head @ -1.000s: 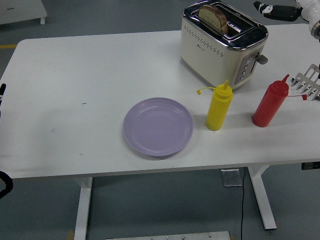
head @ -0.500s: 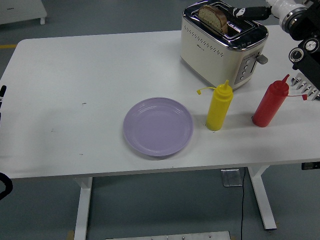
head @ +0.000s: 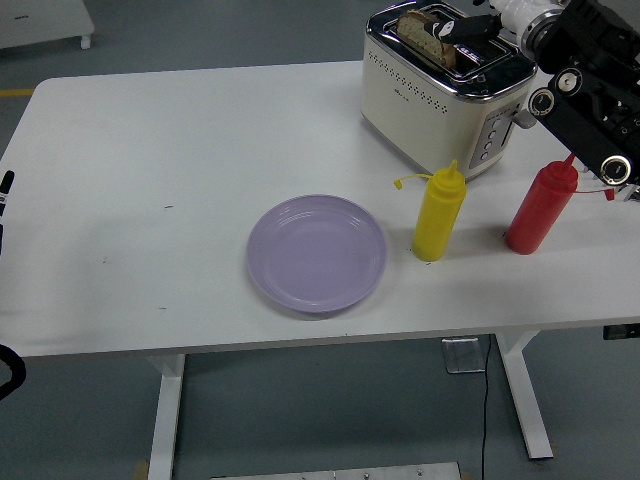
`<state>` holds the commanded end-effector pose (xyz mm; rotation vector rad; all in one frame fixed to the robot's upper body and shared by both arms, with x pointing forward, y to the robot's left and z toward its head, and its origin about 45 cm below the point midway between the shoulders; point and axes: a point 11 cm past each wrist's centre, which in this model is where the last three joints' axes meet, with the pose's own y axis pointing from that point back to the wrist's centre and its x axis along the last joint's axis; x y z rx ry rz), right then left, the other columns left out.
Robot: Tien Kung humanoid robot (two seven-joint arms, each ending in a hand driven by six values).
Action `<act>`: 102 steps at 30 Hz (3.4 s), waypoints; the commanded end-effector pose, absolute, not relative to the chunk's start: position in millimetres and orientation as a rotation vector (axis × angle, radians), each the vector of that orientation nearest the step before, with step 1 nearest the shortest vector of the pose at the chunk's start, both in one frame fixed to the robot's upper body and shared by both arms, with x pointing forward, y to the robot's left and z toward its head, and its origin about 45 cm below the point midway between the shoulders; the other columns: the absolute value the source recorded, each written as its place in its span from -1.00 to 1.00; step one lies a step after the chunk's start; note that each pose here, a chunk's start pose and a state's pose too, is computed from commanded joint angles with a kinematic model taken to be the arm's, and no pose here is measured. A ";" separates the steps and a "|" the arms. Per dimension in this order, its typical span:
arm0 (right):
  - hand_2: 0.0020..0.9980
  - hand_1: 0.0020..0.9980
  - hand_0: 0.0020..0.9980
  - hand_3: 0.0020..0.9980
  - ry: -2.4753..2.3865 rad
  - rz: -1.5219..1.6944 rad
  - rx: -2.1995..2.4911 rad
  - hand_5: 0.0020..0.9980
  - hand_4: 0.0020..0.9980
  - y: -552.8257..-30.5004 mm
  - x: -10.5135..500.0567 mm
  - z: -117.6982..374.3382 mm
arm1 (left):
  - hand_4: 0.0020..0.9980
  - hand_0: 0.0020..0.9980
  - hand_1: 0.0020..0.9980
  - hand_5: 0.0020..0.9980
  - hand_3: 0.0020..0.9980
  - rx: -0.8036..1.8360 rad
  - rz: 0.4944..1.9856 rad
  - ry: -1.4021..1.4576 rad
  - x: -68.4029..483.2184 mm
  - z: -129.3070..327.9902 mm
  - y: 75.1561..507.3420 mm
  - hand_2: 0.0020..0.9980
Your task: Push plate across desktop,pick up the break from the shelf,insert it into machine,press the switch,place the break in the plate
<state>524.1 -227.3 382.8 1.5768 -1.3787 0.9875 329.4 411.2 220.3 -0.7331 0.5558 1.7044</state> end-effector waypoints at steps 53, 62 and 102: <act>-0.05 -0.19 -0.33 0.17 -1.287 1.020 1.423 -0.59 0.04 -182.3 542.9 367.2 | 0.26 0.66 0.74 1.00 0.60 -0.746 1.695 0.541 333.9 226.9 411.3 0.86; -0.05 -0.19 -0.40 0.09 -1.248 1.146 1.350 -0.67 -0.02 -181.4 542.8 368.7 | 0.27 0.66 0.74 1.00 0.60 -0.748 1.692 0.538 334.6 227.8 411.0 0.86; -0.14 -0.33 -0.52 0.05 -1.449 1.542 1.285 -0.73 -0.16 -180.1 518.3 475.3 | 0.27 0.65 0.74 1.00 0.60 -0.743 1.702 0.535 332.2 226.8 414.3 0.86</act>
